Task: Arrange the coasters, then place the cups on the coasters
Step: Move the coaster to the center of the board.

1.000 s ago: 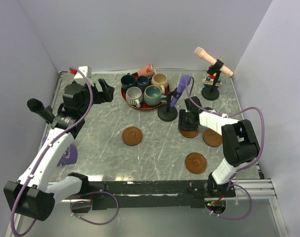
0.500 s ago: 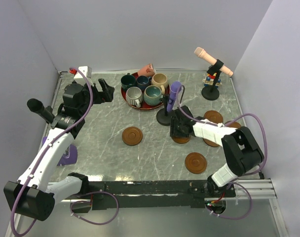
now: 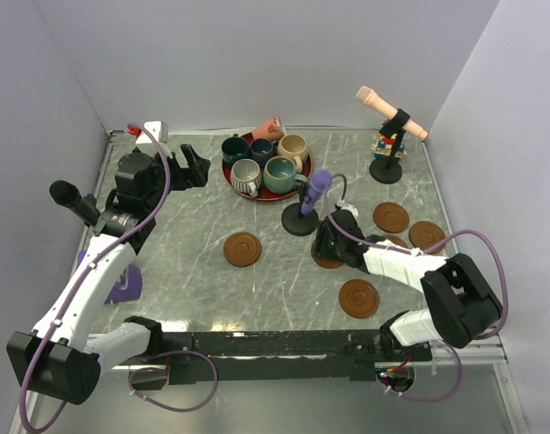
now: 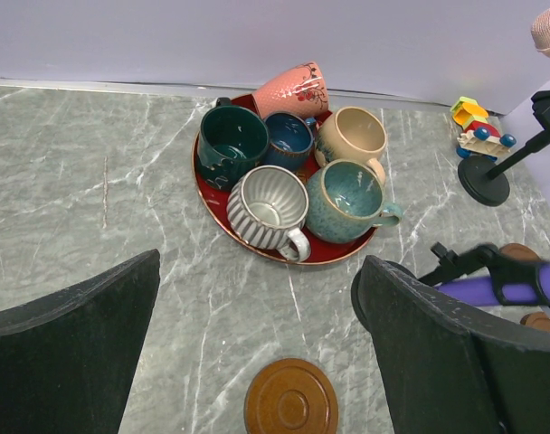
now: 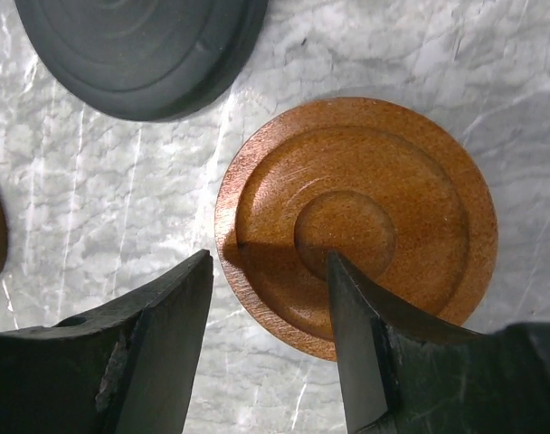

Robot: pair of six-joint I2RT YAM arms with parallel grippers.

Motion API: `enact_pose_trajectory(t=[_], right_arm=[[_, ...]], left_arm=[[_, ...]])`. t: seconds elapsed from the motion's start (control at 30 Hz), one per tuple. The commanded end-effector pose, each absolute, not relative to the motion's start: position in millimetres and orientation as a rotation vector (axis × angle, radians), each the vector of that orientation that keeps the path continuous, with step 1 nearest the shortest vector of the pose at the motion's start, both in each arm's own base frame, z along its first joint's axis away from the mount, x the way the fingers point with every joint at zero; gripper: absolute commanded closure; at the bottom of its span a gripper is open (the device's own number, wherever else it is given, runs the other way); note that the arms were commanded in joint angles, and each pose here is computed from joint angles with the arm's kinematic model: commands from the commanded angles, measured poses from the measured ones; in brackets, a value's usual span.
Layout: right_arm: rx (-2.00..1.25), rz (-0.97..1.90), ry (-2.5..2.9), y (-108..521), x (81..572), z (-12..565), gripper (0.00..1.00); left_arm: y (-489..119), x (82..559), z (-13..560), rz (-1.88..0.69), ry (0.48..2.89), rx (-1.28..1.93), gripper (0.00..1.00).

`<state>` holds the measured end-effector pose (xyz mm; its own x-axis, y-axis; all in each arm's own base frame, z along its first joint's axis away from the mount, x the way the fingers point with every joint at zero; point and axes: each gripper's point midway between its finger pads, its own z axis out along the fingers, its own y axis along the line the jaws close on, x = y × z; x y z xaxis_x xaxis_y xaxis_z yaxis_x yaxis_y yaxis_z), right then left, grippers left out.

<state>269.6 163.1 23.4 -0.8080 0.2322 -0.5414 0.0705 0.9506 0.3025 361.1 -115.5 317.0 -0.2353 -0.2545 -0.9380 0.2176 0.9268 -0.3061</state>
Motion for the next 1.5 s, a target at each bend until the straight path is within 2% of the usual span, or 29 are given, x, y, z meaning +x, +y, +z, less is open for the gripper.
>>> enact_pose_trajectory(t=[0.0,0.47,0.87,1.03,1.47], right_arm=[[0.254,0.296,2.701,150,208,-15,0.4],[0.22,0.325,2.691,158,178,-21,0.42],[0.119,0.308,2.645,180,170,-12,0.44],[0.043,0.306,2.627,192,171,-6,0.44],[-0.182,0.374,2.676,247,138,-8,0.45]], left_arm=[[-120,361,333,-0.47,1.701,-0.019,0.04],[-119,361,332,-0.464,1.702,-0.025,0.03],[-119,363,328,-0.459,1.711,-0.027,0.03],[-118,363,328,-0.458,1.713,-0.028,0.03],[-118,363,327,-0.455,1.716,-0.031,0.03]])
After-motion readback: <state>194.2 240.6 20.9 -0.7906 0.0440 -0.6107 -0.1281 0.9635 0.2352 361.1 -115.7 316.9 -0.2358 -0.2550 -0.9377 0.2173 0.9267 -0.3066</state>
